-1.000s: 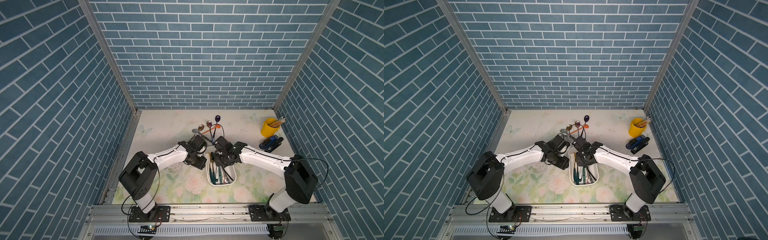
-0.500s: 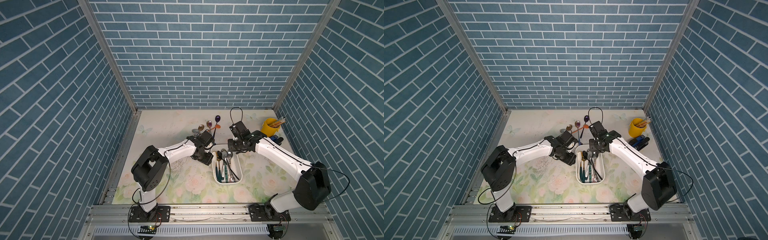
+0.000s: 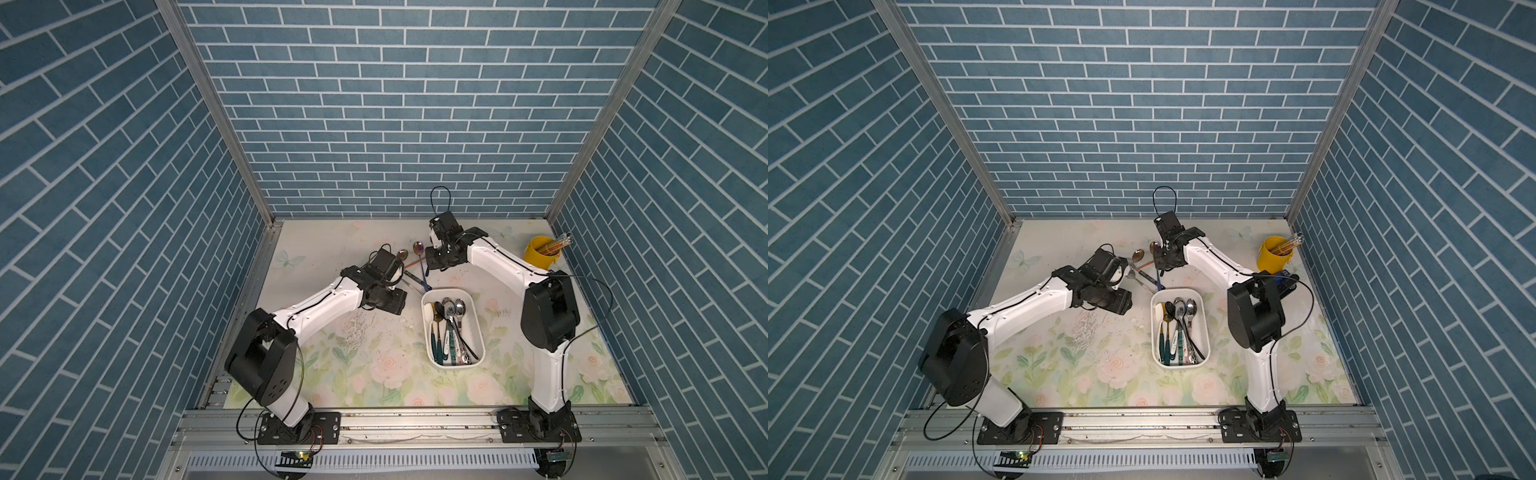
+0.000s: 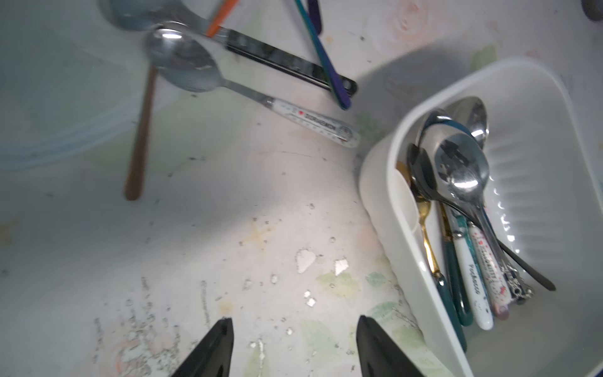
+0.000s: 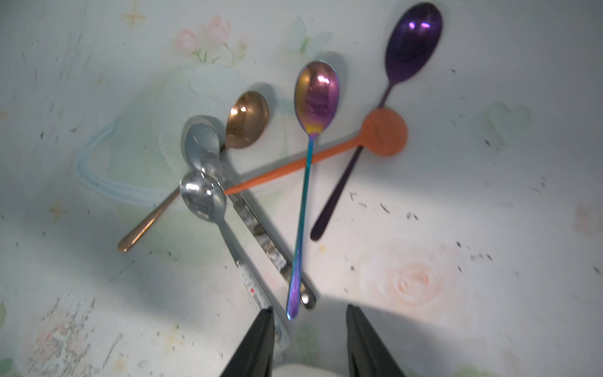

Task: Put the spoon into the storage box
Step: Pick up the spoon from the center of the board.

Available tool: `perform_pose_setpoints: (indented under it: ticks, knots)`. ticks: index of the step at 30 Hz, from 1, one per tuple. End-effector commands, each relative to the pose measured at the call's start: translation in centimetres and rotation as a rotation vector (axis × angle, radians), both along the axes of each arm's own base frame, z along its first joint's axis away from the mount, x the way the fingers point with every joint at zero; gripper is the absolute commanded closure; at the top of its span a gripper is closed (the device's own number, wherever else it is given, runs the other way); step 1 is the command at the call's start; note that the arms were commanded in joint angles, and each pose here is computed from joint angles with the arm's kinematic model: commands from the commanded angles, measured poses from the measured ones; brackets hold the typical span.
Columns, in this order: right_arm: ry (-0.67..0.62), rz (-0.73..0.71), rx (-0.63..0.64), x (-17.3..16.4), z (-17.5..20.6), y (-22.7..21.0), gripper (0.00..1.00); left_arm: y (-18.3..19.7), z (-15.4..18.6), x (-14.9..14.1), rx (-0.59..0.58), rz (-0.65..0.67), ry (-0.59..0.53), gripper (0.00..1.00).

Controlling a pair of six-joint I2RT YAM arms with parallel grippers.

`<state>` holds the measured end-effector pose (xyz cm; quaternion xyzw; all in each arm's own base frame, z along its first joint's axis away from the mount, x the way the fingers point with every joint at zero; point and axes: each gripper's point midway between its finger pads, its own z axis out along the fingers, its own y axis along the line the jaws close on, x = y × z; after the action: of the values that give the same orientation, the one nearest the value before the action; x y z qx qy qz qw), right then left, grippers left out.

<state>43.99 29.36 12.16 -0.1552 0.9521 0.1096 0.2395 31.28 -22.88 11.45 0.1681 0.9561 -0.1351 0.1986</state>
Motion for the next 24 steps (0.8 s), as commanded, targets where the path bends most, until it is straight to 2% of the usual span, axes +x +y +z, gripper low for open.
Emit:
perform_pose_setpoints:
  ticks: [1,2,9,24]
  knots:
    - [-0.011,0.052,0.032,1.9,-0.2,1.8,0.60,3.0,-0.7,0.6,0.004,0.090,0.019,0.35]
    - [0.010,0.052,0.019,2.5,-1.9,2.2,0.60,3.5,-0.8,0.8,-0.003,0.104,0.024,0.35]
    - [0.035,0.017,-0.050,4.7,-5.2,2.4,0.61,5.4,-1.3,1.3,-0.004,0.141,0.038,0.35]
    - [0.118,0.017,-0.081,3.9,-10.1,1.6,0.66,6.2,-2.5,1.7,0.001,0.152,0.067,0.35]
